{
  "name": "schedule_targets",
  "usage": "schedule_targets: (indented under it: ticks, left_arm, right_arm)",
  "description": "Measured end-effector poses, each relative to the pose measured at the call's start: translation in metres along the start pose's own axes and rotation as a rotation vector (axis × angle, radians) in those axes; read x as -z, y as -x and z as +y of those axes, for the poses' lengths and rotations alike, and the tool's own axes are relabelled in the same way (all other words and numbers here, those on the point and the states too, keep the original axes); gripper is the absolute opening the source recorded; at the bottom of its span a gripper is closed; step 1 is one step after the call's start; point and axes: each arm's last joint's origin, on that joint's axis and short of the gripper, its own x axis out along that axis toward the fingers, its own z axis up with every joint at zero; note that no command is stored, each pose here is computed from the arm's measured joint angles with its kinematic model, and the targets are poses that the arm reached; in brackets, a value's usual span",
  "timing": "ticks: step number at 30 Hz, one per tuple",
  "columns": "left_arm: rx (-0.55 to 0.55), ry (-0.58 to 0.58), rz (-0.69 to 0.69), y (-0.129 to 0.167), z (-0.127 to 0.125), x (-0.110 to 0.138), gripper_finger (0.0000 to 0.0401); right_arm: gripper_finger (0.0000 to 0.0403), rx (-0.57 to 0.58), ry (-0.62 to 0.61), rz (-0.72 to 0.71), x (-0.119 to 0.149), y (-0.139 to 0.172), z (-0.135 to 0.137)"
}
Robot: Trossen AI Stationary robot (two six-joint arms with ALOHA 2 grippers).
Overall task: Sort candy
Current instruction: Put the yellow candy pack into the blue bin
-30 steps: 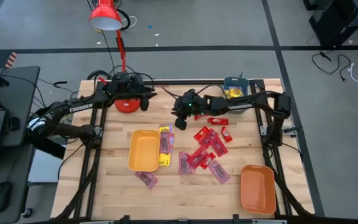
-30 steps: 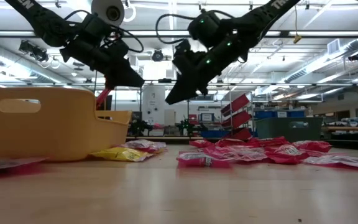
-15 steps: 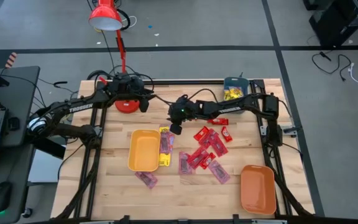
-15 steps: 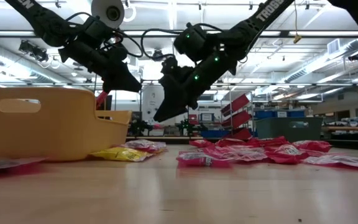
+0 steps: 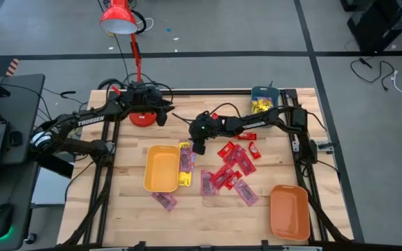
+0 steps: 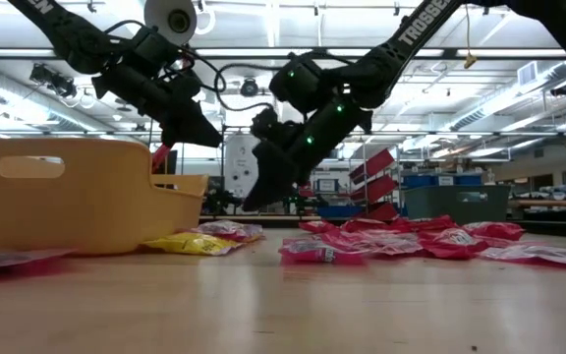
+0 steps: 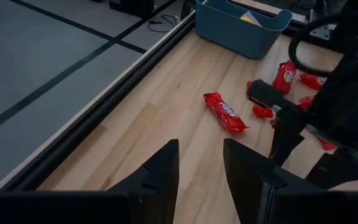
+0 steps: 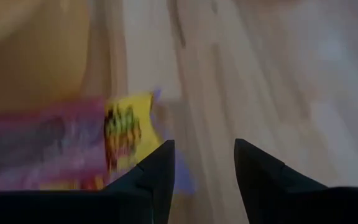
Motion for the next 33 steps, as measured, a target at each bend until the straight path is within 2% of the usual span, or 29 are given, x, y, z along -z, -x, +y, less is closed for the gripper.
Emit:
schedule_targets:
  ticks: [19,23,29,33]
  left_arm:
    - [-0.013,-0.002,0.0,0.0,0.0,0.0,0.0129]
    - [-0.014,-0.002,0.0,0.0,0.0,0.0,0.0129]
    - [-0.015,-0.002,0.001,0.0,0.0,0.0,0.0129]
    - [-0.017,-0.002,0.001,0.0,0.0,0.0,0.0129]
  right_arm:
    - [0.0142,-0.028,-0.005,0.08,0.019,-0.017,0.001]
    - [0.0107,-0.027,0.0,0.081,0.019,-0.017,0.0]
    - [0.0018,-0.022,-0.004,0.079,0.019,-0.018,0.0]
    - [0.0008,-0.018,-0.012,0.074,0.018,-0.018,0.0]
